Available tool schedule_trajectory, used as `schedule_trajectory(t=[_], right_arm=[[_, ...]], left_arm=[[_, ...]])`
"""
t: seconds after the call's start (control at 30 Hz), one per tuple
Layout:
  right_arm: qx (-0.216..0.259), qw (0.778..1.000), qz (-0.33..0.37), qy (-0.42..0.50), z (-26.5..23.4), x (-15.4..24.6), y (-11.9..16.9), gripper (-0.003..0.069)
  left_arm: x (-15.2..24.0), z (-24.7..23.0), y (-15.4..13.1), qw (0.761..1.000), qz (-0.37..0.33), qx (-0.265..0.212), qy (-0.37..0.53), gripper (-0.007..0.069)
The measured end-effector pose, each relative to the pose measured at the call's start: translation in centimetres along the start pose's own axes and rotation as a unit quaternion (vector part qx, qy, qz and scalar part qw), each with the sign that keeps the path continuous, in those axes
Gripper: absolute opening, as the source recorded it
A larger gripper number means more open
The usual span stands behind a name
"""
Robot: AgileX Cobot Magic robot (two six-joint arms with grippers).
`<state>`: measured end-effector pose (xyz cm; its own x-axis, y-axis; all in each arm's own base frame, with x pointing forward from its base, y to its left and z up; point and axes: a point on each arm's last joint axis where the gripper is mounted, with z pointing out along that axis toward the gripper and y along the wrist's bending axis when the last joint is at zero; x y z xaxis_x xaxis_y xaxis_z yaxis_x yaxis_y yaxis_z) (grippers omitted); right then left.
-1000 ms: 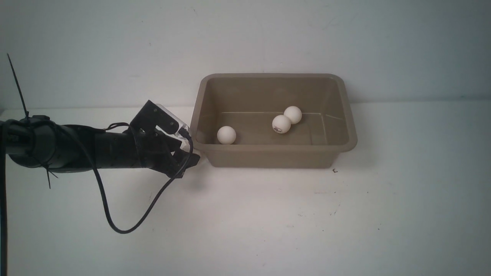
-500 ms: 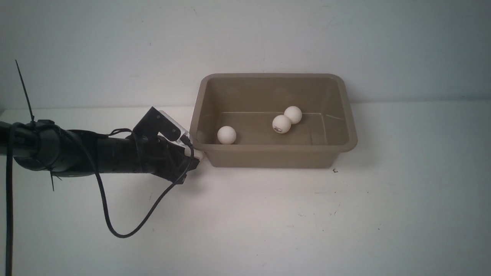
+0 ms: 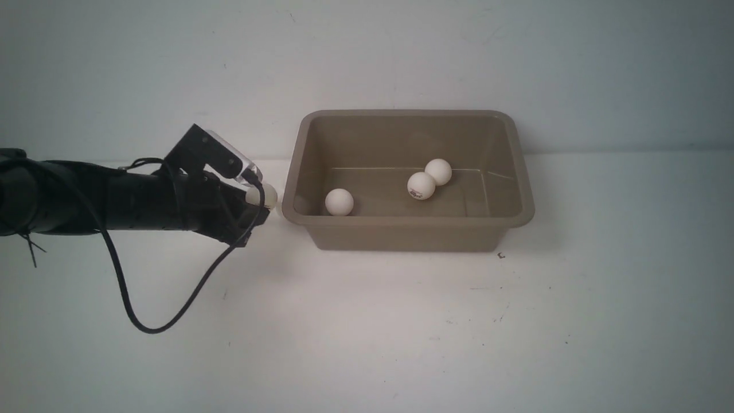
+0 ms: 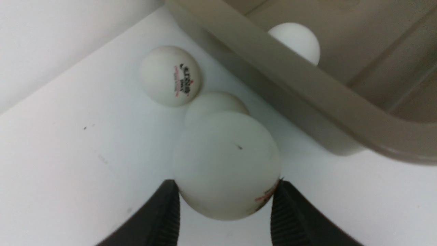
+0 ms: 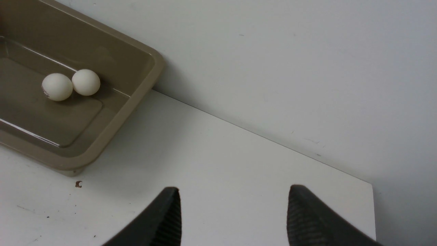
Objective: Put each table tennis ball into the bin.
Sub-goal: Use the left arm to clamp the table tennis ball closest to it, then use the left arm to put the table tennis ball into the box
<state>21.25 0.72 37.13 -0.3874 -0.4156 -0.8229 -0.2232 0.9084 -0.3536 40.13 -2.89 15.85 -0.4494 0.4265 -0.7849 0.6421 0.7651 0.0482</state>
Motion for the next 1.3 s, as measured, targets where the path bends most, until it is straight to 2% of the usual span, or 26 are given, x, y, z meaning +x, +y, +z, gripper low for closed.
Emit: schedule_trajectory(t=[0.13,0.37,0.43,0.57,0.83,1.03,1.17,1.23,1.3], right_arm=[[0.000,1.000,0.000,0.000,0.0,0.0,0.0,0.0388],[0.000,1.000,0.000,0.000,0.0,0.0,0.0,0.0388],[0.000,1.000,0.000,0.000,0.0,0.0,0.0,0.0388],[-0.002,1.000,0.004,-0.001,0.0,0.0,0.0,0.0388],[-0.006,1.000,0.012,-0.003,0.0,-0.1,0.1,0.0388],[-0.007,1.000,0.014,-0.003,0.0,-0.1,0.1,0.0388],[-0.011,1.000,0.023,-0.005,0.0,-0.1,0.2,0.0388],[-0.012,1.000,0.023,-0.004,0.0,-0.1,0.2,0.0388],[-0.012,1.000,0.024,-0.004,0.0,-0.1,0.2,0.0388]], left_arm=[[-0.7,-1.6,0.3,1.000,-0.010,-0.002,-0.006,0.0310],[-3.8,-3.5,-1.4,0.991,-0.009,0.080,-0.111,0.0310],[-4.3,-3.6,-1.6,0.987,-0.017,0.086,-0.135,0.0310],[-4.9,-3.3,-1.9,0.985,-0.010,0.081,-0.155,0.0310],[-6.4,0.9,-5.6,0.986,0.079,0.080,-0.125,0.0310],[-5.9,2.9,-6.2,0.990,0.092,0.060,-0.093,0.0310],[-5.9,3.0,-6.1,0.990,0.096,0.053,-0.091,0.0409],[-5.9,3.0,-6.1,0.991,0.086,0.054,-0.091,0.0481],[-5.9,3.0,-6.1,0.992,0.070,0.059,-0.090,0.0521]])
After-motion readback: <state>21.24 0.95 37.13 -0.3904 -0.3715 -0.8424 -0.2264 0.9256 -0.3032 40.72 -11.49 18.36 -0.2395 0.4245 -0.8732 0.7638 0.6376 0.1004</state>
